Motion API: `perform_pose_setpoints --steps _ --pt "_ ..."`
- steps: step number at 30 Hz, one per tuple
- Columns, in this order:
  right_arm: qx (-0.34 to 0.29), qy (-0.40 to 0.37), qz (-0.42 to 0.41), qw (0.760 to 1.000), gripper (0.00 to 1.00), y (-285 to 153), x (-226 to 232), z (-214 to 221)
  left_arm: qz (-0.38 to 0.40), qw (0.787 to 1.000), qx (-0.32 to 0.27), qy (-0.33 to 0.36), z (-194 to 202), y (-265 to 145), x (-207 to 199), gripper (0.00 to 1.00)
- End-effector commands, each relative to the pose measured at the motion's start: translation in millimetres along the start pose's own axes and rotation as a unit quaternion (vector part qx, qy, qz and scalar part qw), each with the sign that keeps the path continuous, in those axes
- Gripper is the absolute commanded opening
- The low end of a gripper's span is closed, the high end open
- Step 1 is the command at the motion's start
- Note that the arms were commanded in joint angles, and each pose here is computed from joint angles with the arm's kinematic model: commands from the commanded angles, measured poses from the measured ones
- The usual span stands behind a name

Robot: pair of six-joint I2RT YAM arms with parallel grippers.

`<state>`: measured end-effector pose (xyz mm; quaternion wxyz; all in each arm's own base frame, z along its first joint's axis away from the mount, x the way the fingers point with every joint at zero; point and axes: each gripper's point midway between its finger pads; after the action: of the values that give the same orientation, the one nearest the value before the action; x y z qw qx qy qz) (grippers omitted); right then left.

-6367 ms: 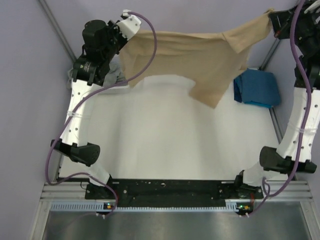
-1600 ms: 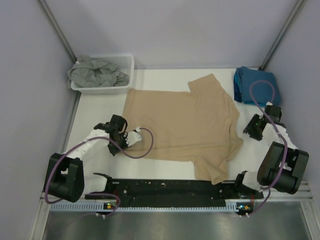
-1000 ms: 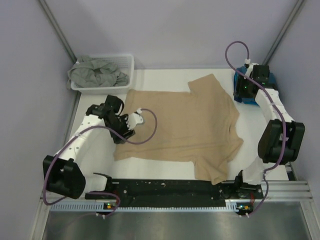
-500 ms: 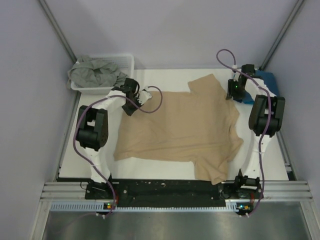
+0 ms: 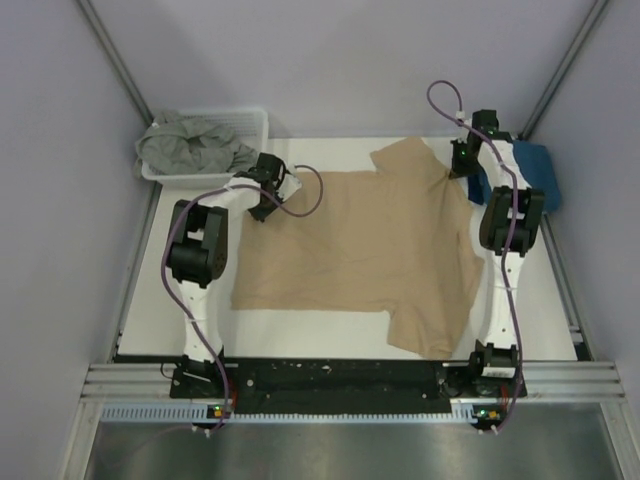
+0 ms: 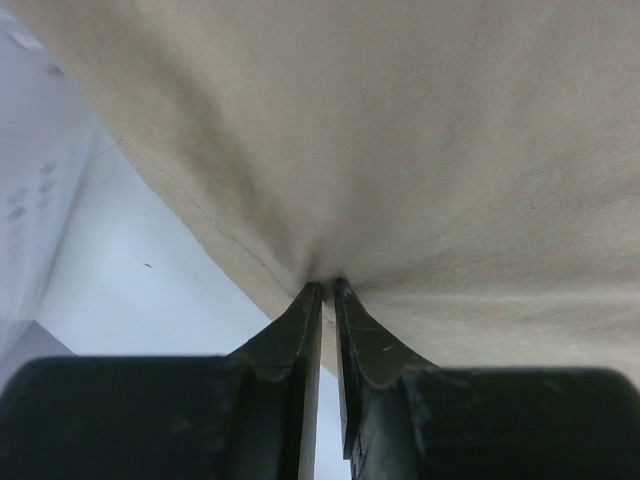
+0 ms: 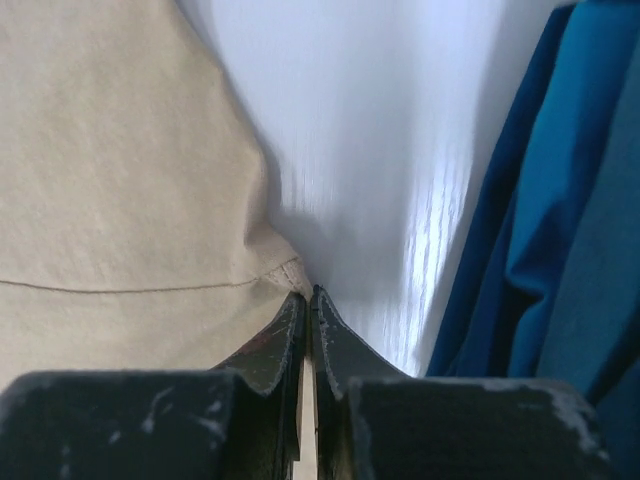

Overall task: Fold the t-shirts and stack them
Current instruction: Flatten out the tshirt

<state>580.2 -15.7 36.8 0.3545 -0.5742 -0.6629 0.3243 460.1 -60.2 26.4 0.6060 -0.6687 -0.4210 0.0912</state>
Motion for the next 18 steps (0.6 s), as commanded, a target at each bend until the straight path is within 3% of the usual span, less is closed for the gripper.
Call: perform_pose_setpoints --steps 1,3,7,13,18 --pt "-0.057 0.003 0.015 0.998 0.00 -6.1 -3.2 -44.8 -0.036 0.999 0.000 -0.026 -9.3 25.9 18.5 0.15" --pt "-0.072 -0.005 -0.001 0.997 0.03 -8.7 1.9 -54.2 -0.044 0.999 -0.002 -0.021 -13.7 29.2 23.1 0.15" --pt "-0.095 -0.026 0.004 0.995 0.27 -42.0 4.4 -69.5 -0.010 0.999 -0.045 -0.025 -31.7 7.3 19.6 0.25" --pt "-0.174 -0.099 0.000 0.980 0.53 -167.5 28.5 -98.0 0.017 0.983 -0.181 -0.004 -68.2 -87.8 23.3 0.49" --pt "-0.215 -0.210 -0.075 0.951 0.69 -242.6 92.7 -60.2 0.039 0.965 -0.256 0.045 -59.3 -160.1 7.5 0.55"
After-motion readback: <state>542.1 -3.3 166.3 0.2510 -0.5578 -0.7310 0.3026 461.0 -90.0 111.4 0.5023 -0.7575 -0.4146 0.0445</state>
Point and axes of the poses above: each gripper's point midway between its finger pads, its own y axis out along the fingers, its own x axis along the line the jaws close on, z = x × y, and after that the axes turned 2 degrees about -y, right-handed
